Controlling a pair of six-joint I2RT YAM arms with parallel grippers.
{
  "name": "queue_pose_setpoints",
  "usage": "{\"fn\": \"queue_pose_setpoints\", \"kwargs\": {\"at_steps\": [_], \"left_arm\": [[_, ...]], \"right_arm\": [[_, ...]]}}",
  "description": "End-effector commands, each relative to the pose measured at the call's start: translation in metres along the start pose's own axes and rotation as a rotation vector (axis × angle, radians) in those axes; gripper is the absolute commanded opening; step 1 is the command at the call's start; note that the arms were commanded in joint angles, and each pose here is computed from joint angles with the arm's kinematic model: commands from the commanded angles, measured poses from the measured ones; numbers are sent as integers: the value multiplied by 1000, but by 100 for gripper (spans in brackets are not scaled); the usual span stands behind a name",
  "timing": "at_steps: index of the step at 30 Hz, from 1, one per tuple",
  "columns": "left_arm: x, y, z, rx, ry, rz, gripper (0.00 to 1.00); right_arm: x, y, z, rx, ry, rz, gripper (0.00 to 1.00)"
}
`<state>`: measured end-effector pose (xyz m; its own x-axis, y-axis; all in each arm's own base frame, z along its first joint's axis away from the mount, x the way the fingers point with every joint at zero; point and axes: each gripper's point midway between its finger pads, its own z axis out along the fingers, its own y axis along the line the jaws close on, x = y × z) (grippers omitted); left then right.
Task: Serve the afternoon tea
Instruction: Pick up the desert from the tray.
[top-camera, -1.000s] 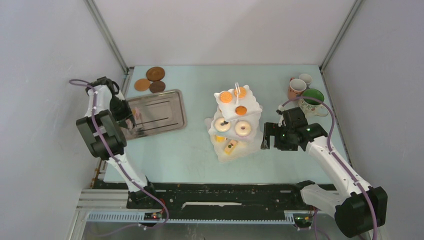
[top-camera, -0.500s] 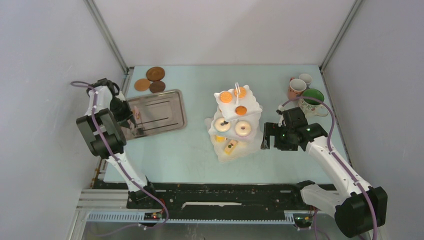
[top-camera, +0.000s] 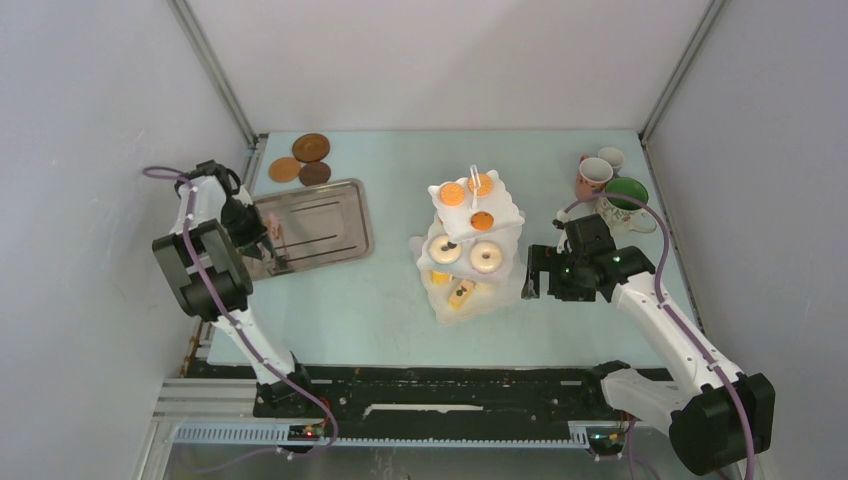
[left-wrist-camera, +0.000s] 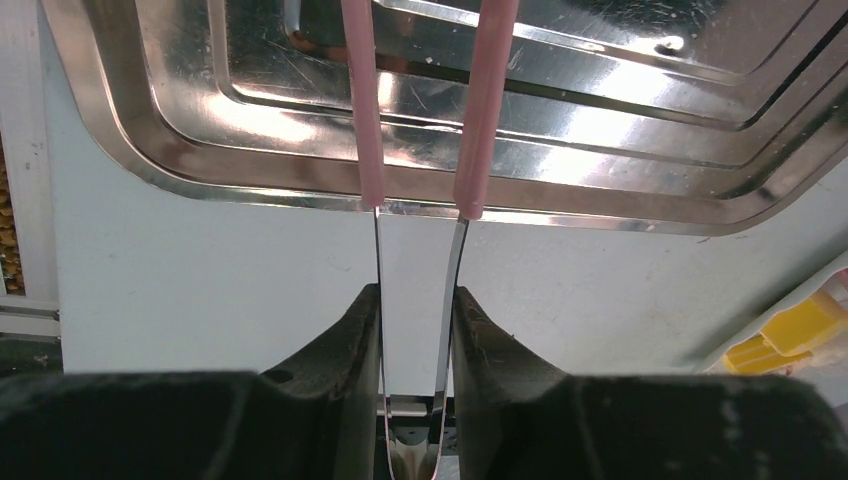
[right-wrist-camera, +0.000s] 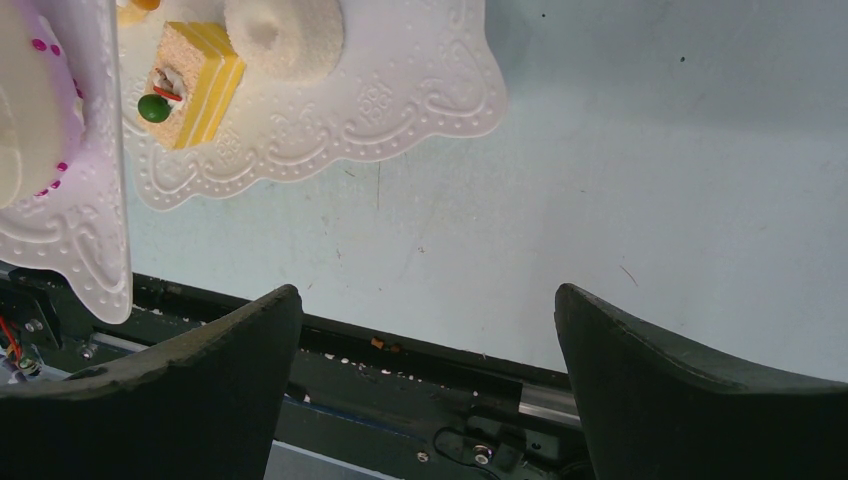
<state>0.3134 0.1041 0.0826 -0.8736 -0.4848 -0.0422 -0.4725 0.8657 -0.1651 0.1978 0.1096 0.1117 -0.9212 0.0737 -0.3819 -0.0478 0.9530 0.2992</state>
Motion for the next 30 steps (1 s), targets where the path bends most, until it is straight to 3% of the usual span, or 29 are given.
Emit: {"fn": "queue_pose_setpoints", "kwargs": {"at_steps": [1,30], "left_arm": [[-6,-11,-25,46,-91,7,5],[25,-65,-62,219,-194,21,0]], "right_arm": [[-6,4,-5,-9,-28,-9,100],[-8,4,-4,-11,-34,-10,100]]}}
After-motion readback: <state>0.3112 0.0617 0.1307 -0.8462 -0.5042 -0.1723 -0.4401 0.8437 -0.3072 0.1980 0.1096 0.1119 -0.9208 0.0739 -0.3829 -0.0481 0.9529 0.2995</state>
